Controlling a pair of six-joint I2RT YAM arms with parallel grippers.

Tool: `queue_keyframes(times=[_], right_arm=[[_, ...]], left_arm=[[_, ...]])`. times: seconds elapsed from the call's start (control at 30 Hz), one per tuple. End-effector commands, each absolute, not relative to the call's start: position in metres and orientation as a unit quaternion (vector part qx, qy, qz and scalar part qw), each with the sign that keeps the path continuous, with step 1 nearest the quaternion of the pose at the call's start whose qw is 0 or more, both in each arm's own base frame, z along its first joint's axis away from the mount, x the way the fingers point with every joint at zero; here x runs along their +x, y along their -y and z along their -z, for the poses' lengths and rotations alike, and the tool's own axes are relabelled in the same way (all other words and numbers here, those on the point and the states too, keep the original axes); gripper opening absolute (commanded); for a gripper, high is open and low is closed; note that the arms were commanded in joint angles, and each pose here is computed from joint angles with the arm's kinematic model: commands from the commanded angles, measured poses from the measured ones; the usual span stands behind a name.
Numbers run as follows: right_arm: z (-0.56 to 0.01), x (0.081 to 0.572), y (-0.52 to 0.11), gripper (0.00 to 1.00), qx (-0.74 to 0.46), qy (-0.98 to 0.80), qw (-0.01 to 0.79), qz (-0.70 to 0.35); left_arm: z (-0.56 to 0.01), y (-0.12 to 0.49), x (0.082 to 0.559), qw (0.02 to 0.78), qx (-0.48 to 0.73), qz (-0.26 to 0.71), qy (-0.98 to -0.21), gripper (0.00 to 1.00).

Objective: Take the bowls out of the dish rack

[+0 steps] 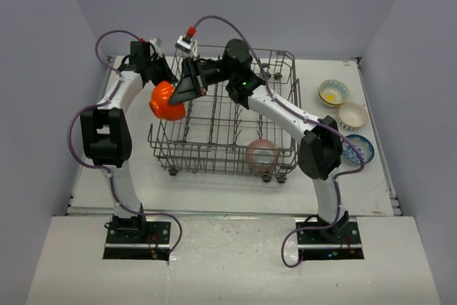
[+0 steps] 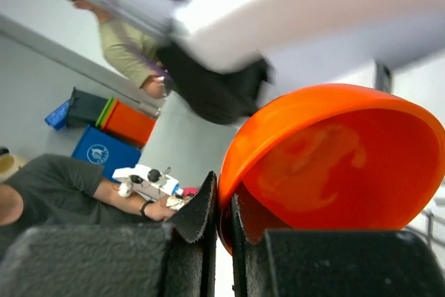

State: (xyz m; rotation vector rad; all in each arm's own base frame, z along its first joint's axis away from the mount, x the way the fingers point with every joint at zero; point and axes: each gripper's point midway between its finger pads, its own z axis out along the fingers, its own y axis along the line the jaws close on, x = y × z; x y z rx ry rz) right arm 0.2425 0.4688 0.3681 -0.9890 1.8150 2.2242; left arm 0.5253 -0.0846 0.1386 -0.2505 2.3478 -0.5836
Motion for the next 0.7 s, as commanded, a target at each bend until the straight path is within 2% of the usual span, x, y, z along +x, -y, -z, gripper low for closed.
queue_keyframes(times=[0.0,0.1,0.2,0.23,0.3,0.4,0.43,0.57,0.67], right_arm=[[-0.471,0.209,-0.429,0.00,-0.383,-0.509,0.099,-0.764],[-0.480,0.224,-0.419,0.00,-0.380,-0.522,0.122,-0.754],[-0.460,0.268,-0.408,0.00,-0.339,-0.588,0.171,-0.714],[-0.436,0.282,-0.403,0.00,-0.322,-0.627,0.173,-0.688],[-0.433,0.313,-0.381,0.00,-0.290,-0.663,0.225,-0.652],[-0.404,0.358,-0.349,0.00,-0.230,-0.737,0.291,-0.566],[-0.384,0.375,-0.332,0.00,-0.201,-0.779,0.318,-0.502],[-0.366,0.415,-0.266,0.00,-0.104,-0.845,0.414,-0.322],[-0.372,0.427,-0.208,0.00,-0.038,-0.856,0.474,-0.202]], left_arm=[[-0.066,0.049,0.495,0.254,-0.160,0.145,-0.943,0.00],[-0.066,0.048,0.494,0.254,-0.159,0.141,-0.944,0.00],[-0.065,0.048,0.491,0.250,-0.158,0.141,-0.945,0.00],[-0.065,0.048,0.491,0.250,-0.158,0.141,-0.945,0.00],[-0.064,0.048,0.491,0.250,-0.158,0.141,-0.945,0.00],[-0.063,0.049,0.490,0.248,-0.158,0.141,-0.945,0.00],[-0.063,0.048,0.490,0.248,-0.157,0.141,-0.945,0.00],[-0.058,0.048,0.486,0.243,-0.157,0.139,-0.947,0.00],[-0.054,0.049,0.485,0.240,-0.157,0.140,-0.948,0.00]])
